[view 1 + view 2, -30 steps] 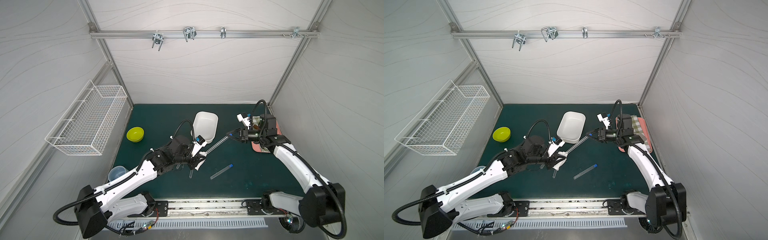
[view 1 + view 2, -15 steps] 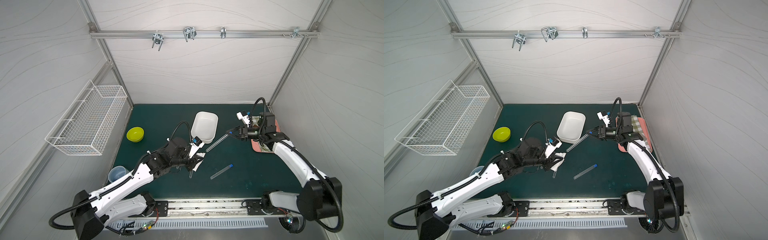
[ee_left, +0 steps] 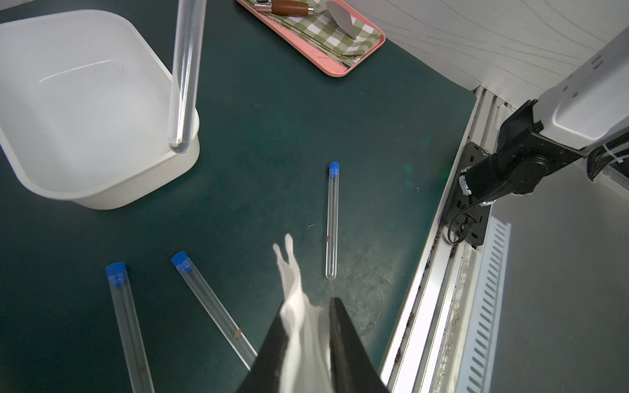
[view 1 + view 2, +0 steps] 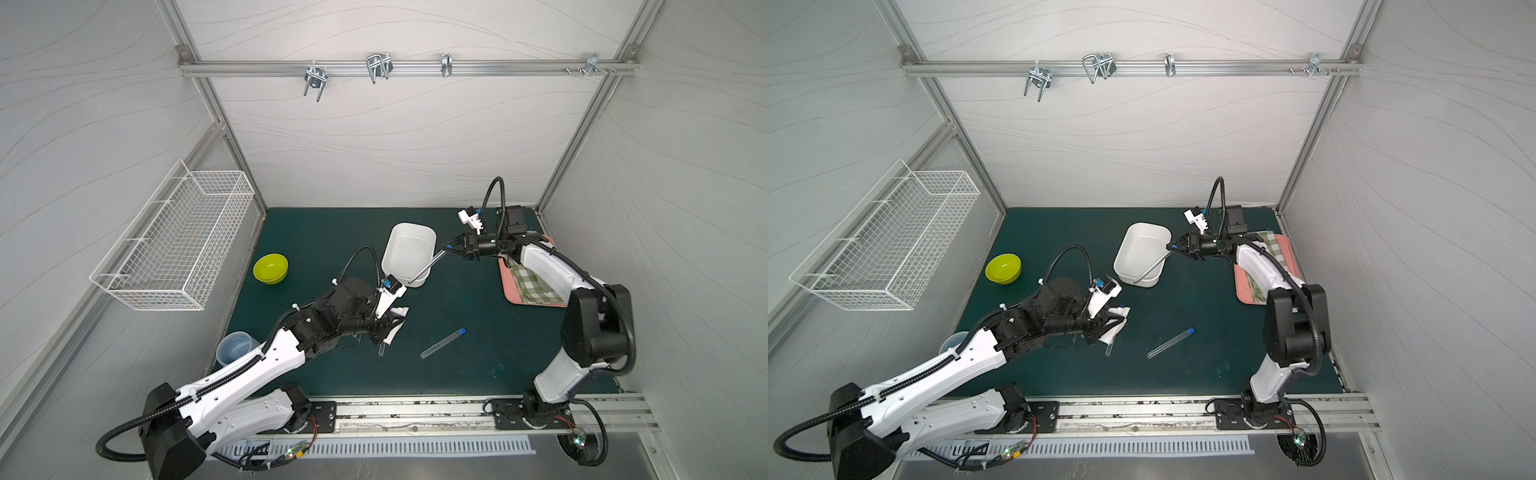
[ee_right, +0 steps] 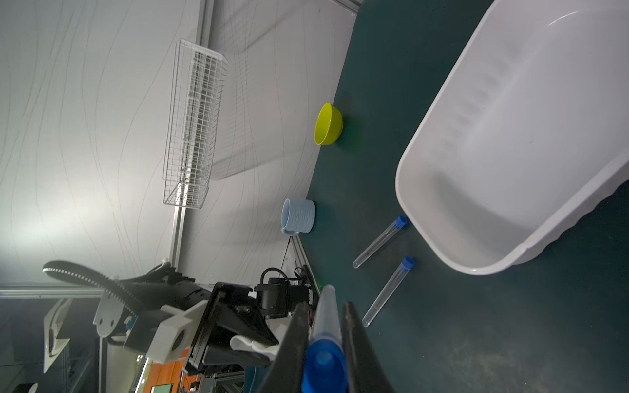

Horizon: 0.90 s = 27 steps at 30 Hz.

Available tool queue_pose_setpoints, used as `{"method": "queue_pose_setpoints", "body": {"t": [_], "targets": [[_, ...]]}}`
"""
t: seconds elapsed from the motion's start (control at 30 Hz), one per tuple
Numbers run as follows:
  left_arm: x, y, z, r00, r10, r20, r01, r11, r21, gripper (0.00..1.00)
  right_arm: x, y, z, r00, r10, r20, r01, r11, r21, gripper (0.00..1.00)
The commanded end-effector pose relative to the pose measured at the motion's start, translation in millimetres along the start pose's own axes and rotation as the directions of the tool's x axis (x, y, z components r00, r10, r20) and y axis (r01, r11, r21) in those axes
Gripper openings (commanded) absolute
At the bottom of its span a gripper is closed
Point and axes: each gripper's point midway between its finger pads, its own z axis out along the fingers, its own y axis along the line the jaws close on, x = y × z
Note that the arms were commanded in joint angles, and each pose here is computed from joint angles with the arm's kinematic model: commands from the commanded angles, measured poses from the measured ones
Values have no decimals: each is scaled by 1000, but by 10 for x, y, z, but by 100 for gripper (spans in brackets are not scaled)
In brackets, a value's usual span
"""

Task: Wipe the exteriors of test tubes
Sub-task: Place the test tube in the storage box.

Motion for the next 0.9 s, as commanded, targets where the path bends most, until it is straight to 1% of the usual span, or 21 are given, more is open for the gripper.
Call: {"method": "queue_pose_setpoints", "body": {"t": [0.0, 0.13, 0.33, 0.6, 0.87], "targets": [[-95, -25, -32, 999, 0, 39, -1, 1000, 13, 22, -68, -161, 132, 999, -1, -53, 2, 1000, 4, 0], [-67, -25, -20, 1000, -4, 28, 3, 1000, 16, 22, -279, -399, 312, 996, 17, -91, -16, 1000, 14, 1], [-14, -32, 1, 1000, -10, 14, 9, 1000, 24, 22, -476, -701, 534, 990, 43, -136, -37, 998, 40, 1], [20, -43, 87, 999, -36, -2, 36, 998, 46, 22, -610, -935, 704, 988, 47, -149, -33, 994, 100, 4], [14, -44, 100, 999, -40, -3, 40, 998, 48, 22, -601, -1142, 818, 984, 66, -164, -34, 981, 193, 7]]}}
